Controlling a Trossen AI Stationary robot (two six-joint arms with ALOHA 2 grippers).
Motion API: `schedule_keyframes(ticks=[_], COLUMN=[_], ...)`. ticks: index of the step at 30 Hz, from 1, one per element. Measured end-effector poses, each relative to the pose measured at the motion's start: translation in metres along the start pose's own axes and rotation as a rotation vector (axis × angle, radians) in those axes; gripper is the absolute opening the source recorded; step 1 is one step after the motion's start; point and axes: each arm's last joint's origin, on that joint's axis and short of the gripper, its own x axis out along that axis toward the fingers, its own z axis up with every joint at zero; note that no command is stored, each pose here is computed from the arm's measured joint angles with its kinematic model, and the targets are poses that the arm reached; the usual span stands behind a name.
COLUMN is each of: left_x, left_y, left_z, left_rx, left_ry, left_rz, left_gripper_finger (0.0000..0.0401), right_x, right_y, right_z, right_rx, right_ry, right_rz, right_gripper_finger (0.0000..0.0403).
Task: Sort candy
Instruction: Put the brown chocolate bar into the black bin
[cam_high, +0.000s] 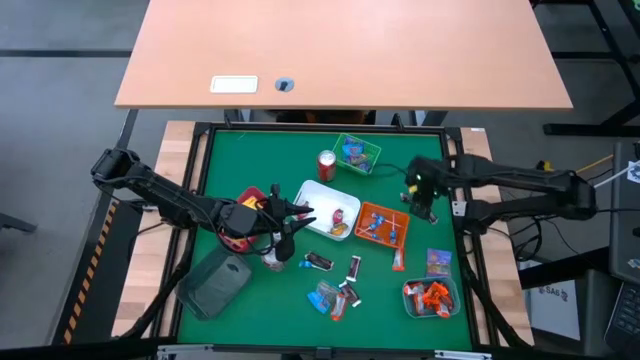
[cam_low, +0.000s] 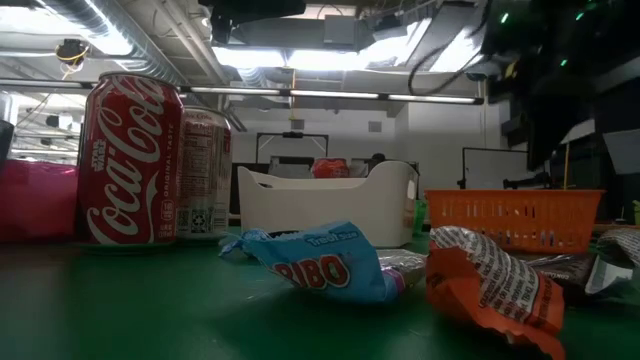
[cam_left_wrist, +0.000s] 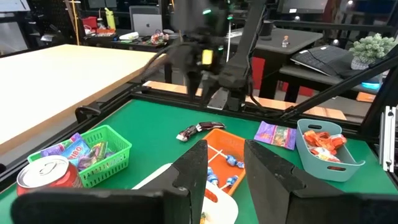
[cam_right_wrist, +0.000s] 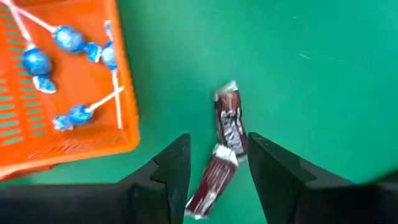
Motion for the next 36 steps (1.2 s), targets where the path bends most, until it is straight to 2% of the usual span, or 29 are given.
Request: schedule_keyframes(ticks=[5,8,13,36], left_x=[0.000,0.000,0.000,0.000], left_y=[0.000,0.000,0.000,0.000], left_z=[0.000,0.000,0.000,0.000], left_rx=[0.000,0.000,0.000,0.000], left_ry=[0.000,0.000,0.000,0.000], left_rz=[0.000,0.000,0.000,0.000], left_gripper_finger=[0.0099,0.0099,0.0099,0.0099], right_x=[0.020,0.031,0.045,0.095], right_y=[-0.022,-0.028,-0.029,-0.030], right_z=[0.003,0.004,0.010,0.016], right_rx=[0.015,-0.020,-0.059,-0.058], right_ry=[0.043,0.081,0.118,0.377], right_rz=[0.024,0.040,0.051,0.046], right_gripper_finger=[0.0156,0.0156,0.0156,0.0156])
